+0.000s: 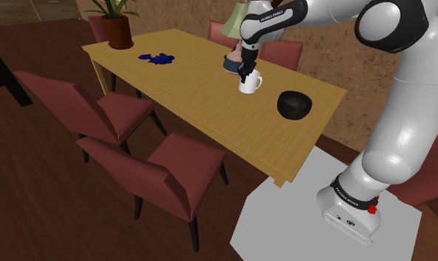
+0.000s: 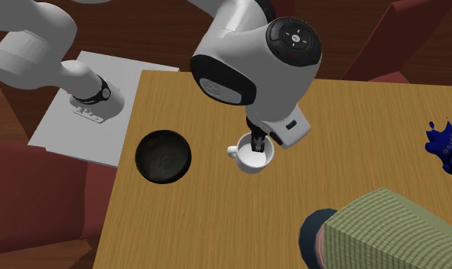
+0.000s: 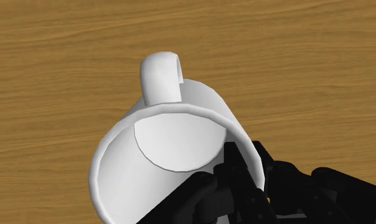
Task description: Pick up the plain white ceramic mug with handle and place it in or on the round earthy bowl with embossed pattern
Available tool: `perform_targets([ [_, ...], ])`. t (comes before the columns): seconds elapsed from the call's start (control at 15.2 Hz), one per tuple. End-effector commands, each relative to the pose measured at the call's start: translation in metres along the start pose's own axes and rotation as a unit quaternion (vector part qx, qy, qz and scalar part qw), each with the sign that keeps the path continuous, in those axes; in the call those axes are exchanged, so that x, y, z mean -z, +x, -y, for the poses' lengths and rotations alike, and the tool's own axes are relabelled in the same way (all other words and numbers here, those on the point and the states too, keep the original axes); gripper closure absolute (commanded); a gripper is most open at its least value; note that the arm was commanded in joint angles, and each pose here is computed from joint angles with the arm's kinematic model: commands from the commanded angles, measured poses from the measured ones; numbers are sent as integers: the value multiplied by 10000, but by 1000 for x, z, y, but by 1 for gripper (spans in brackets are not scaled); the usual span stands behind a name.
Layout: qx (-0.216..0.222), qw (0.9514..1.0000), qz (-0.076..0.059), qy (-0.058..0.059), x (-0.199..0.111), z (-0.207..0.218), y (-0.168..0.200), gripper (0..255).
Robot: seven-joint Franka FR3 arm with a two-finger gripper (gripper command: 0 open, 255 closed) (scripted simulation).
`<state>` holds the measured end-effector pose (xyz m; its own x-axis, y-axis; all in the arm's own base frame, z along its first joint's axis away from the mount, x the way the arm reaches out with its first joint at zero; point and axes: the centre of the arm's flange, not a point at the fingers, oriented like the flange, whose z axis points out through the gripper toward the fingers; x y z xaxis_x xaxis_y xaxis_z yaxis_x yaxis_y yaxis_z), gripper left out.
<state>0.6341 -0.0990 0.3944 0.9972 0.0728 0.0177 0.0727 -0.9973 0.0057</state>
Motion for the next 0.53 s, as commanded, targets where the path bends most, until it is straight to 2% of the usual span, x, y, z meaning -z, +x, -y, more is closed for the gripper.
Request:
perform_targets([
  [0.0,0,10000,-1,0,12,-1,0,255],
  [0.46,0,10000,-1,0,49,-1,0,255],
])
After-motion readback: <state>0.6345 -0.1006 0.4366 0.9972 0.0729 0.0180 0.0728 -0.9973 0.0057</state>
